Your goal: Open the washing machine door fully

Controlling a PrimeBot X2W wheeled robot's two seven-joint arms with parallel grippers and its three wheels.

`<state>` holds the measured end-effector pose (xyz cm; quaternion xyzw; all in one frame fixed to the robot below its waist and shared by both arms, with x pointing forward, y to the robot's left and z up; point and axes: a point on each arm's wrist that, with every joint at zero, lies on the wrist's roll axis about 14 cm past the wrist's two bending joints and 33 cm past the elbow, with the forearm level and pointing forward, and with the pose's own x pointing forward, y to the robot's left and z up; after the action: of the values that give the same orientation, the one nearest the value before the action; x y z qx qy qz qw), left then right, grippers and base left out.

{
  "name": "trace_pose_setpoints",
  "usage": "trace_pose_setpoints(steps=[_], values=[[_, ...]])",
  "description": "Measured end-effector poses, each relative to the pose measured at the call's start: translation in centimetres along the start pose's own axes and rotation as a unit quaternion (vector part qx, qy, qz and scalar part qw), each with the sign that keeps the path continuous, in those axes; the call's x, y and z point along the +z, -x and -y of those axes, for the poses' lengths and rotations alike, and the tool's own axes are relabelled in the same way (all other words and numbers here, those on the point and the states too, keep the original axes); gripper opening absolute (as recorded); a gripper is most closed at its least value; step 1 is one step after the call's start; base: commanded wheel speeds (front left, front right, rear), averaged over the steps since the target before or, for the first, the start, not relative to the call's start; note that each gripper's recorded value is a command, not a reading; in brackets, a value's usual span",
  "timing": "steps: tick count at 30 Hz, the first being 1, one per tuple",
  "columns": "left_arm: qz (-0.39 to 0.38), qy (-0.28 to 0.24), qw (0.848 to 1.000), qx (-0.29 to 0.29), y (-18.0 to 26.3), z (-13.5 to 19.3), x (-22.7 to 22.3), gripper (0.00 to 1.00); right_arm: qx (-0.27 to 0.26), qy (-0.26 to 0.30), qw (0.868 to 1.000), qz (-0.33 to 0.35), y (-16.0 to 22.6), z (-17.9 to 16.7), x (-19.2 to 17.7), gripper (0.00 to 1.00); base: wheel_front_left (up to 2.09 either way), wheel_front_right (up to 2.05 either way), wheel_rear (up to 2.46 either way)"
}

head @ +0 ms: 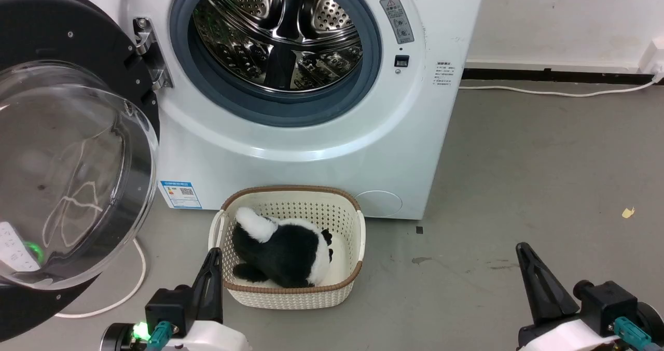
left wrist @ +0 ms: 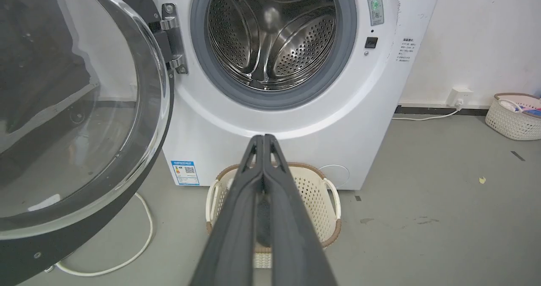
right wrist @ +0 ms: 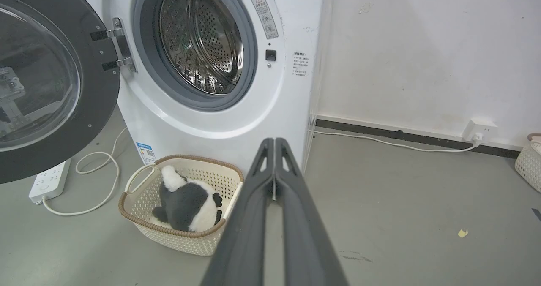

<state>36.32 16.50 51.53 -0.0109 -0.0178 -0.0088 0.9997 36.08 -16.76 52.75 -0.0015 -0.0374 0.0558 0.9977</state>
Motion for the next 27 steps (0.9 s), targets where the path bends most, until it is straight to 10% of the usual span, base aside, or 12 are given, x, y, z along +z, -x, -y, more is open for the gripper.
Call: trace_pose_setpoints(steps=[27], values=[[-0.009,-0.014,1.0,0.001,-0.3,-0.42,0.37,0.0,0.004,0.009,1.0,-0.021,-0.38,-0.22,-0.25,0.0,0.0,0.0,0.0]])
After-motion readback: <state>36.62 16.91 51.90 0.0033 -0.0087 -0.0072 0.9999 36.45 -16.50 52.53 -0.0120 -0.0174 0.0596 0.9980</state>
